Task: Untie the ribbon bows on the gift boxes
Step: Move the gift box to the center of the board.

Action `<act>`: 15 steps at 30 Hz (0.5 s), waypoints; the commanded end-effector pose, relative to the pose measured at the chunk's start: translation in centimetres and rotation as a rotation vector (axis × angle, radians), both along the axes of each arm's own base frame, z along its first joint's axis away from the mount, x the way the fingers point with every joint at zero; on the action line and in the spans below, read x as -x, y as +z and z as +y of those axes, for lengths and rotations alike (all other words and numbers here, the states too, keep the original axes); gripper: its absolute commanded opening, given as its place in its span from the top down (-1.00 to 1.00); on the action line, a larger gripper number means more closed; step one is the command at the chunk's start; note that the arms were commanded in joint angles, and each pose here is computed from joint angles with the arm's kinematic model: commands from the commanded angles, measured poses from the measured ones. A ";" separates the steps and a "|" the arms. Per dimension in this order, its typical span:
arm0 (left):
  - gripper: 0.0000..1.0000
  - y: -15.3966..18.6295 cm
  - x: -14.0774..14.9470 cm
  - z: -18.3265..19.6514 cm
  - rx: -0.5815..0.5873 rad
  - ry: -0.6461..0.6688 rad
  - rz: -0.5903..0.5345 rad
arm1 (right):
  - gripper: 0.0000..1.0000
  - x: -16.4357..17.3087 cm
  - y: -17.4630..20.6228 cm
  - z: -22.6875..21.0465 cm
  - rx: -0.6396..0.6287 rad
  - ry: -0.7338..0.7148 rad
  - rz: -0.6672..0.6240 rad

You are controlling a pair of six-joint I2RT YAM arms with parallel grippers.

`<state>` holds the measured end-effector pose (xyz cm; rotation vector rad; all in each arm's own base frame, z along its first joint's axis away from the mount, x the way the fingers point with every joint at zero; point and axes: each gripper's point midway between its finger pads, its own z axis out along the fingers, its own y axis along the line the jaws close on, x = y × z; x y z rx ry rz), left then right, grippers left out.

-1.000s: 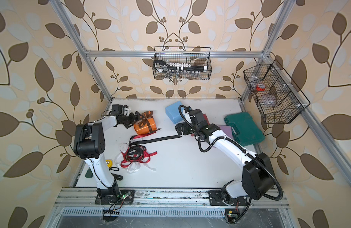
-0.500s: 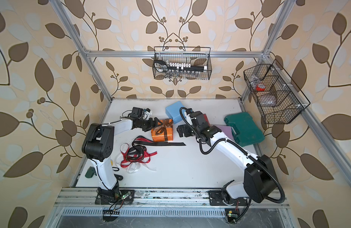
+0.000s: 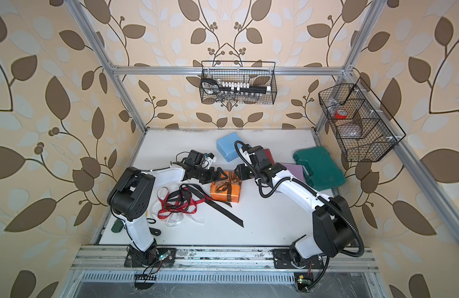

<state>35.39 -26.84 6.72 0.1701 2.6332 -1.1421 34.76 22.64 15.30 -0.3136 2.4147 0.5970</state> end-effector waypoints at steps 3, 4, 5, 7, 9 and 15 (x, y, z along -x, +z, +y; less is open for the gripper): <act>-0.98 3.8 -0.5 1.3 -0.060 0.050 -0.058 | 0.10 1.9 -1.8 -0.2 -0.019 0.016 0.070; -0.98 4.4 -0.6 1.6 -0.081 0.058 -0.075 | 0.10 2.3 -2.0 -0.3 -0.022 0.012 0.078; -0.98 5.1 -0.8 1.9 -0.096 0.066 -0.092 | 0.10 2.6 -2.2 -0.5 -0.024 0.007 0.085; -0.98 6.5 -1.0 2.3 -0.114 0.074 -0.124 | 0.10 3.2 -2.7 -0.9 -0.023 -0.004 0.095; -0.98 7.1 -1.0 2.5 -0.122 0.074 -0.128 | 0.10 3.5 -3.1 -1.2 -0.019 -0.011 0.099; -0.98 6.5 0.4 2.7 -0.116 0.061 -0.090 | 0.11 3.1 -3.7 -1.8 0.022 0.074 0.051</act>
